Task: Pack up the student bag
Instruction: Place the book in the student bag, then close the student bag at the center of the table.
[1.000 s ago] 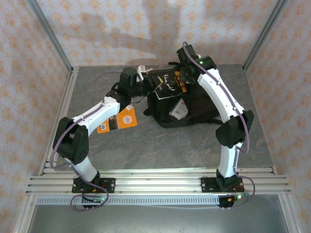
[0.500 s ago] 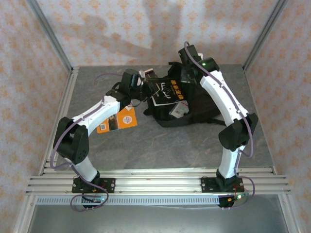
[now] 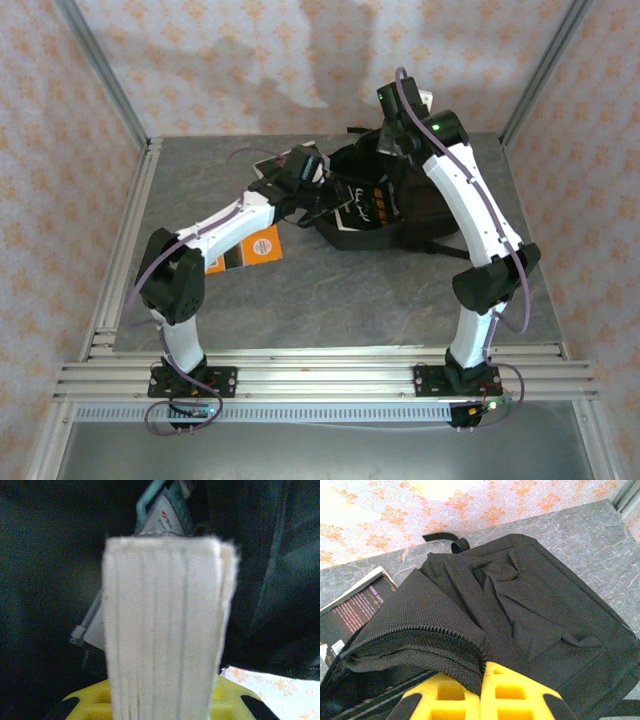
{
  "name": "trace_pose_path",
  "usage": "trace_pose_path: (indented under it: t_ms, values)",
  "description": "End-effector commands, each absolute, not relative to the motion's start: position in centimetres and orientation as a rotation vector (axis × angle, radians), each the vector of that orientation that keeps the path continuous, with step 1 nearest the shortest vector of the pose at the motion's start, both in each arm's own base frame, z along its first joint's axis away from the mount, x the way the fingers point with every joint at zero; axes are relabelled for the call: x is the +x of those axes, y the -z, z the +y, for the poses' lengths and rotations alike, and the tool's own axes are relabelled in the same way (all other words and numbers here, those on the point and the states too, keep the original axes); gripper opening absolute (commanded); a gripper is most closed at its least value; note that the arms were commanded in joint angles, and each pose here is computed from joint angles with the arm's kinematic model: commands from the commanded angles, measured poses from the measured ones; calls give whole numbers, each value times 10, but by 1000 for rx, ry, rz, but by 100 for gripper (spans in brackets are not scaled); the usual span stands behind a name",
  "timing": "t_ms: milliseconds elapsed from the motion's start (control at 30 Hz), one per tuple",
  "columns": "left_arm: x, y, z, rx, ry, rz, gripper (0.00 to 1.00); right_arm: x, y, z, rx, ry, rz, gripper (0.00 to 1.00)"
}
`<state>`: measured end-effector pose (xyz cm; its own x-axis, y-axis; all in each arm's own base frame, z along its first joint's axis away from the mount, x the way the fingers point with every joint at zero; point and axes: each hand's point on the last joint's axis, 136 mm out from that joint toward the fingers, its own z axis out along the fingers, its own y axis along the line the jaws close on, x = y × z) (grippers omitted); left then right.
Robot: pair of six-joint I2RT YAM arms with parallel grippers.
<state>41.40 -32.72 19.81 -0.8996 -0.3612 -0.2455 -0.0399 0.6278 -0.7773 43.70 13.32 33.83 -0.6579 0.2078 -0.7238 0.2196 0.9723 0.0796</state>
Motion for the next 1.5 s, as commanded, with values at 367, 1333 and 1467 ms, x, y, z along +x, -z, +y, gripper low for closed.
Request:
trace_pose_path:
  t_ms: [367,1333,1467]
  values:
    - [485,-221,-406,-468,1481,2197,0,429,-392,126,437,-113,2135,0]
    - [405,-333,-288,-118,964,2301,78,382,-418,80,506,110,2039,0]
    - [391,-320,-262,-162,945,2315,78,351,-400,101,502,38,2078,0]
